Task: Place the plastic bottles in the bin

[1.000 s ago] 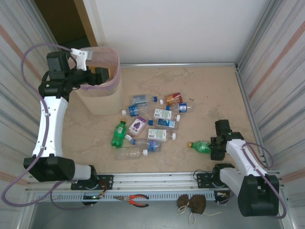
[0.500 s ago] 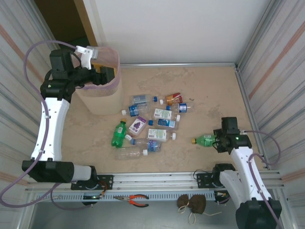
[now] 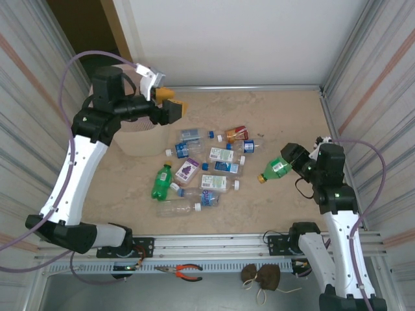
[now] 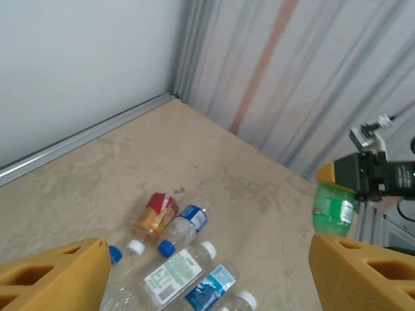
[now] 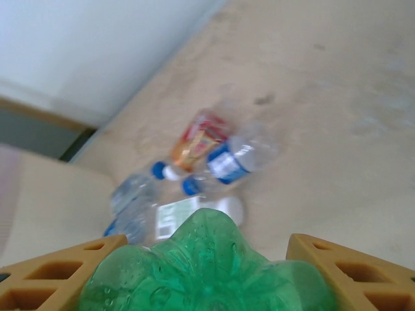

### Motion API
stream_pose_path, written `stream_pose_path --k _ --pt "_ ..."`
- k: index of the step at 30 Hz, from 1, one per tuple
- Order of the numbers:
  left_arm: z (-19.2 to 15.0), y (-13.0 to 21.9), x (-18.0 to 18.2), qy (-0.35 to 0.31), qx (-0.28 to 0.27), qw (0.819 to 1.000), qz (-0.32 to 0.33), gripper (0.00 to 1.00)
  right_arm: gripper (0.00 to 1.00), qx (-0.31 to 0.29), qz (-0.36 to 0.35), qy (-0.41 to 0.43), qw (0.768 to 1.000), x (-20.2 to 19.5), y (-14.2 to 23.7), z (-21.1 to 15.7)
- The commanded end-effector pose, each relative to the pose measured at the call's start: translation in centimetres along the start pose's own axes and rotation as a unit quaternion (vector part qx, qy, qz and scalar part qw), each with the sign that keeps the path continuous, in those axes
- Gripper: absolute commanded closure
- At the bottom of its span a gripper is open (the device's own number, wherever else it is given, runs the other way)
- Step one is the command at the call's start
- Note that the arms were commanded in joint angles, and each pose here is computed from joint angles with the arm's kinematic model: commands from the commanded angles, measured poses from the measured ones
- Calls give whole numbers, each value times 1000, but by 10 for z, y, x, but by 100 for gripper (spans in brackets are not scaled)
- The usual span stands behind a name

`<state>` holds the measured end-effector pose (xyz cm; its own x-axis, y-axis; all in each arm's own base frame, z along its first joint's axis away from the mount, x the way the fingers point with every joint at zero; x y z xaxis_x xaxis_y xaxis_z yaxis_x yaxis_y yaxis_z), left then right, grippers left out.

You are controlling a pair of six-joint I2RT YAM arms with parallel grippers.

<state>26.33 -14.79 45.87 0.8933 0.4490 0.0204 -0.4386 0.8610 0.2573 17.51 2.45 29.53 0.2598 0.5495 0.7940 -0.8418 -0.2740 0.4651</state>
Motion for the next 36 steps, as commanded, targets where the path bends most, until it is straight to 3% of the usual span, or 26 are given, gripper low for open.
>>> stream_pose_path --k 1,5,12,20,28,36 --pt "12 2 -22 -53 -29 998 -35 20 61 27 147 118 982 45 11 1" --pt "6 -17 -33 -45 -30 995 -80 20 63 19 220 198 955 74 21 -4" --pt "1 -48 -64 -47 -40 982 -176 17 64 43 352 352 866 120 41 -23" --pt "-5 -73 -97 -63 -40 972 -224 15 63 62 432 416 798 172 53 -34" --pt "-9 -80 -115 -81 -61 968 -231 14 64 72 479 424 765 209 55 -45" --pt "-12 -88 -125 -94 -68 967 -227 18 64 62 477 423 768 223 54 -52"
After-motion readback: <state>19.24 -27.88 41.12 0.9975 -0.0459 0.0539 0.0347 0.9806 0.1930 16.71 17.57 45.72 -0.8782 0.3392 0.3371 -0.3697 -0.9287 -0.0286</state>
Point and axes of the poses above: each hand's point on the last joint's axis, 136 mm out from that joint toward the fingers, its own y axis back along the fingers, its own x axis along the line the jaws close on, z = x × y, the point moved 9 cm from there along y, back along the fingers, and after that the axes turned 14 degrees about -y, right-handed, at the moved point
